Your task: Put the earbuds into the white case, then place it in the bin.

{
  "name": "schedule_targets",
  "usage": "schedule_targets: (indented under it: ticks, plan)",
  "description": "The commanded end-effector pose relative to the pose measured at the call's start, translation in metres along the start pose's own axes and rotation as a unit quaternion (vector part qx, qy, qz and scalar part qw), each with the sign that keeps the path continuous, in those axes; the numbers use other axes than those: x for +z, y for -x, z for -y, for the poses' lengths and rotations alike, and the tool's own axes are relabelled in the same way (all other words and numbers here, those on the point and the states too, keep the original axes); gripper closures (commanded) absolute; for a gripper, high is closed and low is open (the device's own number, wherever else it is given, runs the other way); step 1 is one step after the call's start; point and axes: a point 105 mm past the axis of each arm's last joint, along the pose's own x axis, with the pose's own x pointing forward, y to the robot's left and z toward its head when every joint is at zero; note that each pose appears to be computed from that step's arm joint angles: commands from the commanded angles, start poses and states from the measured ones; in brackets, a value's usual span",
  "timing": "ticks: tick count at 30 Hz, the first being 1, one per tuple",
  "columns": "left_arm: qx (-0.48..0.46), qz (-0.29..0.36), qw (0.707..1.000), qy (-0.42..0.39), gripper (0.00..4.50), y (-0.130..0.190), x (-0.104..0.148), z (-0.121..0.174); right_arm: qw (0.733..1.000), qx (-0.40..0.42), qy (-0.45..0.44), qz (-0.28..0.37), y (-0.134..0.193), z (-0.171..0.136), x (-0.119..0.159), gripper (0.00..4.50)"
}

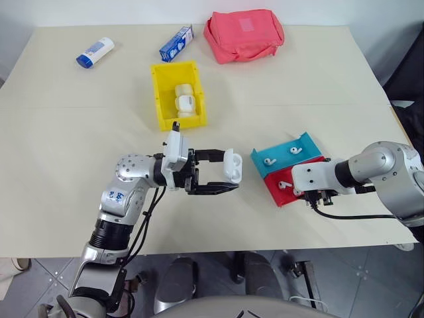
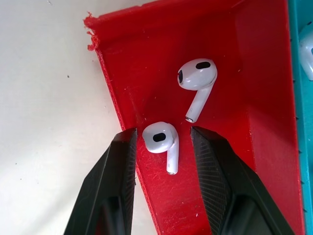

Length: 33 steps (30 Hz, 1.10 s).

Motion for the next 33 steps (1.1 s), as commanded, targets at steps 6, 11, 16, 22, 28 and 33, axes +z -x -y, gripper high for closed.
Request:
schedule_targets:
  ticks: [6,11,16,22,28,33]
  plan:
    - [-0.008,0.009,1.000,-0.021,1.70,-0.002,0.011,0.002,1.000,-0.009,0.007,-0.005,0.005,0.005,0.002,4.02]
    - [-0.008,0.011,1.000,-0.022,1.70,-0.002,0.011,0.001,0.999,-0.030,-0.010,0.007,0.013,0.010,0.004,4.02]
    - [-0.017,0.019,0.999,-0.019,1.70,-0.004,0.012,-0.001,0.994,-0.059,-0.064,0.066,0.033,0.013,0.015,4.02]
    - [-0.048,0.053,0.997,-0.018,1.70,-0.011,0.017,-0.008,0.951,-0.131,-0.137,0.243,0.081,0.008,0.050,4.02]
    - [-0.069,0.060,0.996,-0.016,1.70,-0.015,0.014,-0.012,0.877,-0.201,-0.138,0.413,0.109,0.020,0.090,4.02]
    - [-0.054,0.047,0.997,-0.032,1.70,-0.021,0.007,-0.017,0.817,-0.202,-0.142,0.521,0.117,0.019,0.116,4.02]
